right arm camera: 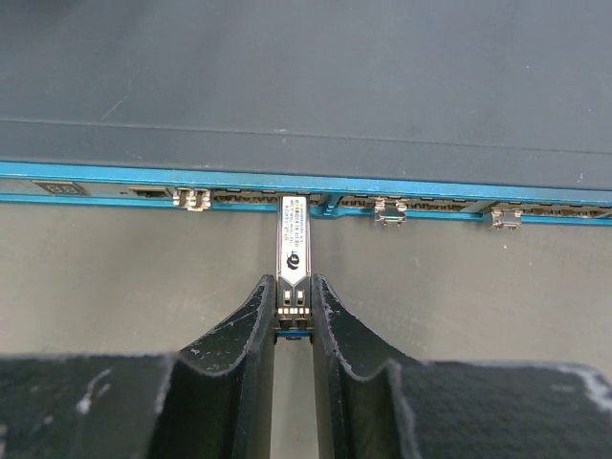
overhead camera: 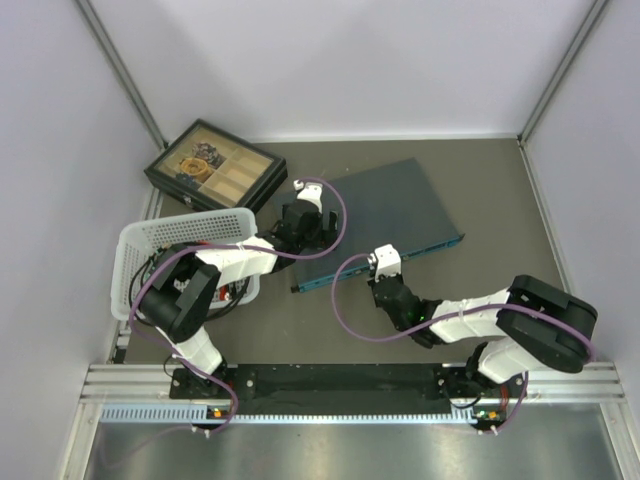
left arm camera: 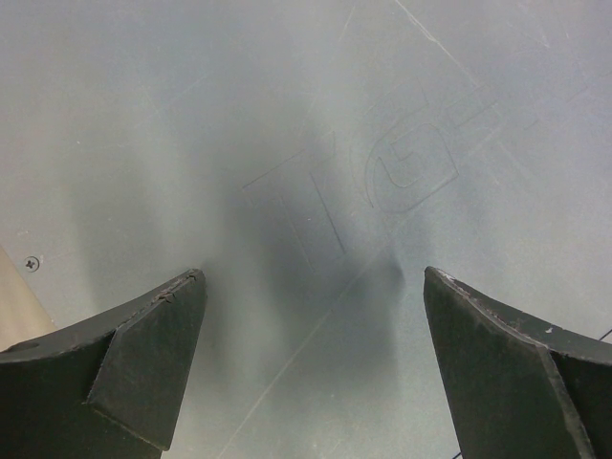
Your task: Insert the plug into the switch port
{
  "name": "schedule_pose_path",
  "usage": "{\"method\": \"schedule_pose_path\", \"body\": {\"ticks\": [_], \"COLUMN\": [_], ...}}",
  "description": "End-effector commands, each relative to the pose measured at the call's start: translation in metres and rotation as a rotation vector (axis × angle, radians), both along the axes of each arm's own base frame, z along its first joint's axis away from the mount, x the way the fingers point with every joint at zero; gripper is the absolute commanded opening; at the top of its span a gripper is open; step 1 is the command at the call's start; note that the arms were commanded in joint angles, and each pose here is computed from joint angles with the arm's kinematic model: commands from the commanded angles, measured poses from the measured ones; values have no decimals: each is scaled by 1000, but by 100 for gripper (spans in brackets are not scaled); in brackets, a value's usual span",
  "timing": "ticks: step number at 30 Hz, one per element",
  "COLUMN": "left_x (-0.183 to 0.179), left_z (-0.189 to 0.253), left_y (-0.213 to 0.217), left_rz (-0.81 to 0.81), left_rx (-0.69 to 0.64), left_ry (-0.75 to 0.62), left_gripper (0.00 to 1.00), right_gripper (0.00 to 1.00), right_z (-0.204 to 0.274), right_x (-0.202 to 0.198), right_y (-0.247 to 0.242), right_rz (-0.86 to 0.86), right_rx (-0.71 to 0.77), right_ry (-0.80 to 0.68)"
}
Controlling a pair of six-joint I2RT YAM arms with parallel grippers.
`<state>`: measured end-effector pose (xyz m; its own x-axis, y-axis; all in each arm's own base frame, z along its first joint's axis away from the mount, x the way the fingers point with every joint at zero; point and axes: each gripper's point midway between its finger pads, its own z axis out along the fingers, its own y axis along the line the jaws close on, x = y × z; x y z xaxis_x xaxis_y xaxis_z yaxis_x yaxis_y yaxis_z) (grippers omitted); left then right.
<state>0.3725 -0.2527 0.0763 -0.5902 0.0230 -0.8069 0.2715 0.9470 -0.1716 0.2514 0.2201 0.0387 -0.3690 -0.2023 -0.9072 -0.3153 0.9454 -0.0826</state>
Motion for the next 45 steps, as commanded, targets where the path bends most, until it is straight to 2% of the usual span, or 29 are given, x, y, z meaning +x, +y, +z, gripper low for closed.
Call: {"method": "schedule_pose_path", "body": {"ticks": [1,45], "left_x": [-10,-12], "left_z": [-3,-3], "left_y": [-5,-8], "left_rz": [-15,-30], "left_rx": [-17,-32], "left_ry": [51,59], "left_gripper": [99,99], "right_gripper": [0,0], "right_z": [23,31], "right_x": [12,24], "right_y": [8,15], "right_rz": [-33,-44], "right_rx": [74,101], "right_ry": [-56,-48]}}
